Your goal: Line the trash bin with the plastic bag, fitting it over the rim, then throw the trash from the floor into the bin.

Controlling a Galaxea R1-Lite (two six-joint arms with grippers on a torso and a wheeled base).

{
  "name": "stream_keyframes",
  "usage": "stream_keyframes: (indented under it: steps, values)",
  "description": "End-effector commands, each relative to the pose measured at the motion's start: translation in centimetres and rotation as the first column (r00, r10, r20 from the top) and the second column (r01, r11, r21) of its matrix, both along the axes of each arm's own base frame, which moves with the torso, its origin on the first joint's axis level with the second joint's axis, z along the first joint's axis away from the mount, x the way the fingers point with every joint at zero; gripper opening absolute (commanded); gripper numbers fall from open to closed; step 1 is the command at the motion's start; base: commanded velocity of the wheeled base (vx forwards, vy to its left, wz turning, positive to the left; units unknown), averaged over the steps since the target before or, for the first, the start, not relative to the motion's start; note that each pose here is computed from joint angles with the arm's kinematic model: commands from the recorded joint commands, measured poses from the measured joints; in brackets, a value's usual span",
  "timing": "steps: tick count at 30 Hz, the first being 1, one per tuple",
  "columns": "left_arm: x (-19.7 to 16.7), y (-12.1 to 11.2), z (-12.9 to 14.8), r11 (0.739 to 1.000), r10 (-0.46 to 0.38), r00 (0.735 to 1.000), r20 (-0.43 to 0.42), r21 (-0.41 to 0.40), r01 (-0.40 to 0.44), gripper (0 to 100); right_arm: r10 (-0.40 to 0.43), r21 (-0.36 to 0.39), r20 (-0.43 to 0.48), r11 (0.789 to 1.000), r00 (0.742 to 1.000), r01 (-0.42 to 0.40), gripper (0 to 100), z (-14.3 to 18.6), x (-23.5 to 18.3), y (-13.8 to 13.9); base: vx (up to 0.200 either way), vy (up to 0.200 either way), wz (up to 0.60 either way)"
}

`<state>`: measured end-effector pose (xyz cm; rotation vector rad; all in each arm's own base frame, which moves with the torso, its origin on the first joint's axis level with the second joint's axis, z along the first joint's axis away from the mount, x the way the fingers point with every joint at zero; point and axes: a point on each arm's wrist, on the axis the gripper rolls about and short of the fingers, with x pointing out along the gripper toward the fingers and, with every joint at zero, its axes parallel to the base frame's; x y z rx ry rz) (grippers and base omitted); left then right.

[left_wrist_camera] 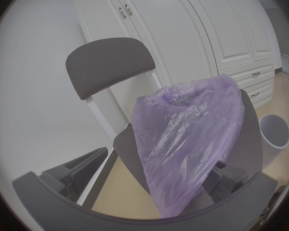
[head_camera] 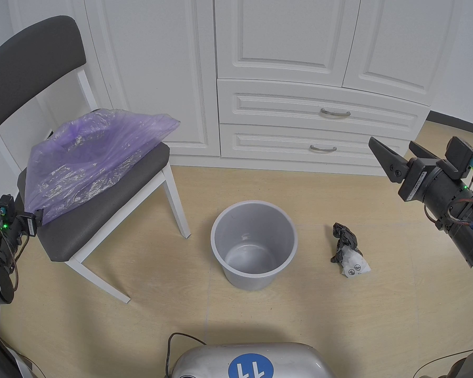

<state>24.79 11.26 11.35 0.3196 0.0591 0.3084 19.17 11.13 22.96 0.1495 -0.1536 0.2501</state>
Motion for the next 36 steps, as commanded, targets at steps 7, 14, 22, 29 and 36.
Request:
stream_keyframes:
  steps: [7, 14, 22, 29, 36]
  values:
    - [0.5, 0.1, 0.1, 1.0, -0.003, 1.0, 0.01, 0.003, 0.003, 100, 0.013, -0.001, -0.002, 1.0, 1.0, -0.013, 100, -0.1, -0.2, 0.2, 0.0, 0.0, 0.0]
    - [0.6, 0.2, 0.0, 1.0, -0.003, 1.0, 0.008, 0.003, 0.003, 100, 0.013, -0.005, -0.007, 1.0, 1.0, -0.013, 100, -0.2, -0.2, 0.2, 0.0, 0.0, 0.0]
    - [0.5, 0.1, 0.2, 1.0, -0.006, 1.0, 0.011, 0.008, 0.006, 0, 0.016, -0.009, -0.011, 1.0, 1.0, -0.016, 100, -0.3, -0.2, 0.2, 0.0, 0.0, 0.0]
    - [0.4, -0.2, 0.4, 1.0, -0.014, 1.0, 0.017, 0.012, 0.013, 0, 0.016, -0.015, -0.02, 1.0, 1.0, -0.016, 100, -0.6, -0.1, 0.3, 0.0, 0.0, 0.0]
    - [-0.4, -1.9, 2.1, 0.998, -0.059, 0.996, 0.069, 0.031, 0.057, 0, 0.056, -0.033, -0.05, 0.998, 0.997, -0.058, 100, -1.4, -0.1, 1.5, 0.0, 0.0, 0.0]
